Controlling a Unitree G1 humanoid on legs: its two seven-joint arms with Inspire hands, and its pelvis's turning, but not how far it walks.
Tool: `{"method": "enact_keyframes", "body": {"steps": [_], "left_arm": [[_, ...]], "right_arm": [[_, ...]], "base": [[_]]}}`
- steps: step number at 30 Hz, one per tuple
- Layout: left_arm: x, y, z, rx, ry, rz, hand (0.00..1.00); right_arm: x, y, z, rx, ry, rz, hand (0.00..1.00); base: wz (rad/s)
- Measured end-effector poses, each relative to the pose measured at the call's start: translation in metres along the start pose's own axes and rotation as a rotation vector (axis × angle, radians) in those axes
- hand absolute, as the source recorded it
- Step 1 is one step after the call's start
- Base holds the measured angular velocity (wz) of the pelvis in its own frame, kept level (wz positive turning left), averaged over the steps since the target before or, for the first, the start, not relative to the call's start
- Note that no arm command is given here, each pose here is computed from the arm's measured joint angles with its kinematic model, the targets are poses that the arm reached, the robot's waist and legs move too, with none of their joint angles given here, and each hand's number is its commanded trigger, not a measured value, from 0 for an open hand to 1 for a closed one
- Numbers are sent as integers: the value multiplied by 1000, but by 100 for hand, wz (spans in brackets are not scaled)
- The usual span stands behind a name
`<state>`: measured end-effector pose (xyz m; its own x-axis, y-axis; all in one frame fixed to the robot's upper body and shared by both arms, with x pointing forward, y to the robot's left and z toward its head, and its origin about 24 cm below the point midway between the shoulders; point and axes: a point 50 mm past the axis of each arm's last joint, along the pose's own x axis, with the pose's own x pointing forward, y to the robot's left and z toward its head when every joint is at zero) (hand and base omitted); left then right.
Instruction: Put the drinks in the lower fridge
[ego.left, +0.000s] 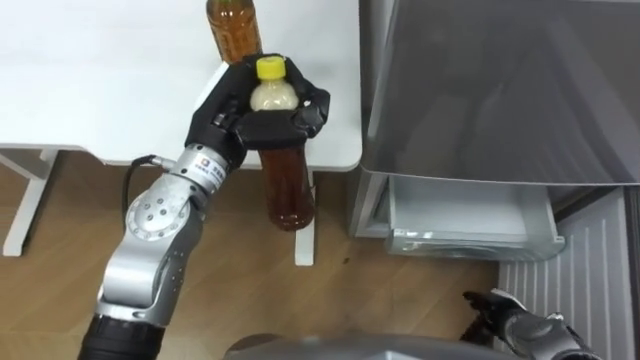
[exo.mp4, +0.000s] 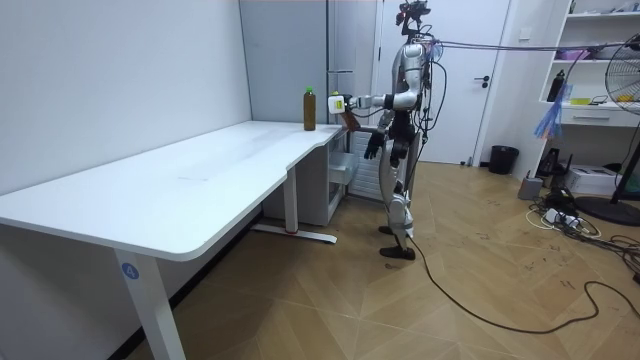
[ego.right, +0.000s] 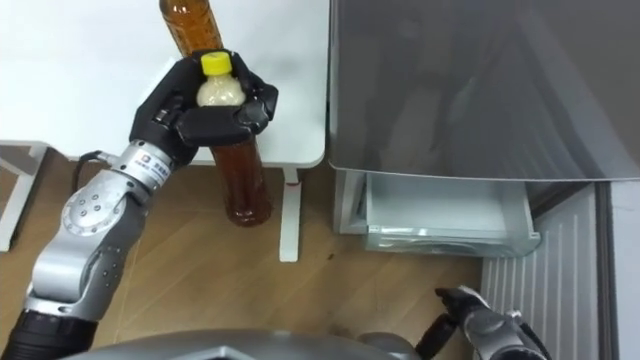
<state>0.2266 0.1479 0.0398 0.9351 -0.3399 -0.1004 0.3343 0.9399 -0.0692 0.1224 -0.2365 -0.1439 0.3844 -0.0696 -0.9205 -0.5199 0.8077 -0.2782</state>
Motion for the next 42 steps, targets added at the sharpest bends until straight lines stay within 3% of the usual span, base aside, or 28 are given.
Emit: {"method": "enact_keyframes", "body": {"steps": [3, 8, 13, 22, 35, 42], "left_arm": [[0, -3, -1, -1, 3, -21, 100], [0, -4, -1, -2, 3, -39, 100], [-1, -3, 0, 6, 4, -51, 100], [0, -3, 2, 5, -19, -51, 100], [-2, -8, -1, -3, -12, -102, 100], [-2, -21, -6, -17, 8, -167, 100]], "right_arm": [[1, 6, 30, 41, -133, 15, 0], [-2, 31, 62, 49, -259, 163, 0], [-12, 30, 84, 101, -388, 239, 0], [-32, 27, 115, 15, -565, 361, 0], [-46, 36, 119, -5, -643, 570, 0], [-50, 41, 125, 34, -685, 622, 0]], "base": [[14], [5], [2], [4], [4], [0]]}}
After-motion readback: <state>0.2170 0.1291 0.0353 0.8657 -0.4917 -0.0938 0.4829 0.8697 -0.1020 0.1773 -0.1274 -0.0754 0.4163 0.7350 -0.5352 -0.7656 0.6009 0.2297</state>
